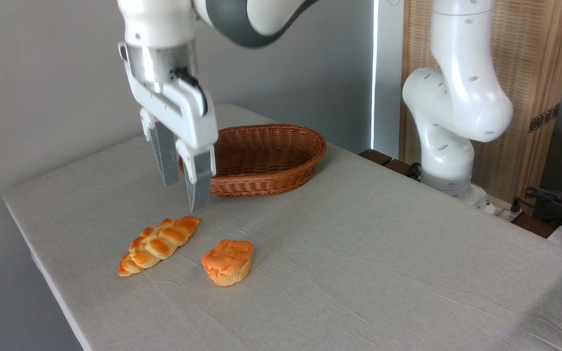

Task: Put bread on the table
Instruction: 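Open the gripper, release the bun, and raise the gripper away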

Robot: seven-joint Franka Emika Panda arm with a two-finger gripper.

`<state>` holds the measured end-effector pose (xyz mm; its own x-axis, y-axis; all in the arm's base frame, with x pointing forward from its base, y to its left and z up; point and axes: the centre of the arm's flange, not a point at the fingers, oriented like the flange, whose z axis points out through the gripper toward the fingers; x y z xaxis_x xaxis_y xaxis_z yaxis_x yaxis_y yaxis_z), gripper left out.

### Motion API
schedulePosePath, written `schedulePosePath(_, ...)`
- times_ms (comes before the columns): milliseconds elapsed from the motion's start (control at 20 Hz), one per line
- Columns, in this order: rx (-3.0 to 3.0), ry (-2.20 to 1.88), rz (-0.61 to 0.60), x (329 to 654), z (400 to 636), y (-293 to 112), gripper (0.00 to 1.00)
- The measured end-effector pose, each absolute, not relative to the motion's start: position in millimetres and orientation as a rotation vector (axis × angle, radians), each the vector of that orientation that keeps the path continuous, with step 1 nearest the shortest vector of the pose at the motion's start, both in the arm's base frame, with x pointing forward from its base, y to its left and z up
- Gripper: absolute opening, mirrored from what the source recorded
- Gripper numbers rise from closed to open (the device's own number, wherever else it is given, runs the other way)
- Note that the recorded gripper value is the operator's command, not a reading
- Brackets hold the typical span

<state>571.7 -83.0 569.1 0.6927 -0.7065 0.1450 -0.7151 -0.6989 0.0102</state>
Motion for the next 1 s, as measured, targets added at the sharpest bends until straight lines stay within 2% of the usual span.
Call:
schedulePosePath(150,2.849,-1.12,0.194,567,600,-78,1.0)
schedulePosePath(300,2.853,-1.099,0.187,566,612,-70,1.0)
schedulePosePath(1000,2.907,-1.106,0.08,565,602,-68,1.0)
